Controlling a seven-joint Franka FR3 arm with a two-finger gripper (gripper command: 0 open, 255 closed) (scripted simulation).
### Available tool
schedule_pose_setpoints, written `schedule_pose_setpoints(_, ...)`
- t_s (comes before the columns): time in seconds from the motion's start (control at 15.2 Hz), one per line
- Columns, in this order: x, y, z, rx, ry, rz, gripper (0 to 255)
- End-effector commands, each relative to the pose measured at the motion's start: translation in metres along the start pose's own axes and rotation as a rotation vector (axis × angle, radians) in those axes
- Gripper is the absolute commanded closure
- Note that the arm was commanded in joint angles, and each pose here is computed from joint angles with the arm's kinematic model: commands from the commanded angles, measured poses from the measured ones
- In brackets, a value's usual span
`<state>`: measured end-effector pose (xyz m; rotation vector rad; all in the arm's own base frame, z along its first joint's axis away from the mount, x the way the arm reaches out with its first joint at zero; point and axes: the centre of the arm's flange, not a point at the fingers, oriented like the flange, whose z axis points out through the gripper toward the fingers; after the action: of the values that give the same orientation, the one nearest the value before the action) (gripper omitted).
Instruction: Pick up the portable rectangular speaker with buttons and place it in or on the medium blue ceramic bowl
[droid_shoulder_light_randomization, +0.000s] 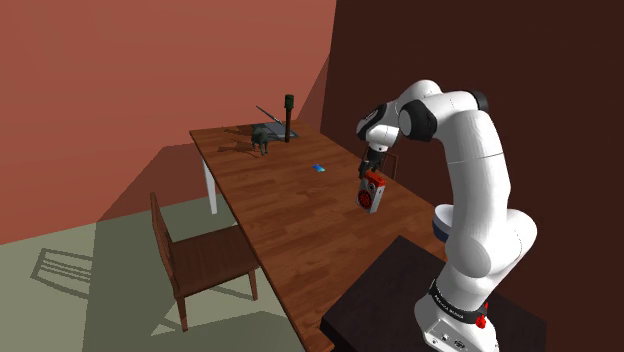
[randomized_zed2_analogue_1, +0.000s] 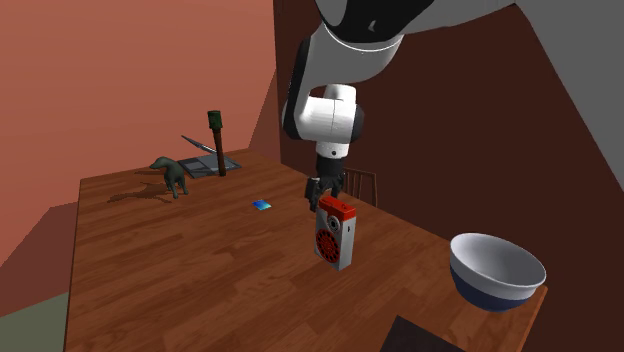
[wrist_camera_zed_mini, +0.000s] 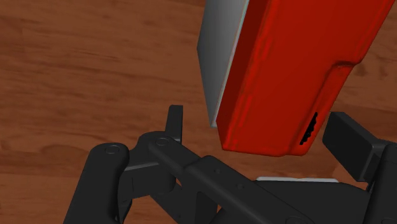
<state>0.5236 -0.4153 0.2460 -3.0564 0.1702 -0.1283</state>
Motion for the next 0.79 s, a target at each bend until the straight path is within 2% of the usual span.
schedule_pose_setpoints(0.0, -0.0001, 0.0008, 0.0016, 0.000, 0.000, 0.000, 0)
schedule_pose_setpoints(0.33, -0.0001, 0.0008, 0.0016, 0.000, 0.000, 0.000, 0)
schedule_pose_setpoints(0.4, -0.0001, 0.0008, 0.0016, 0.000, 0.000, 0.000, 255)
schedule_pose_setpoints(0.73, -0.0002, 0.0006, 0.0015, 0.000, 0.000, 0.000, 255)
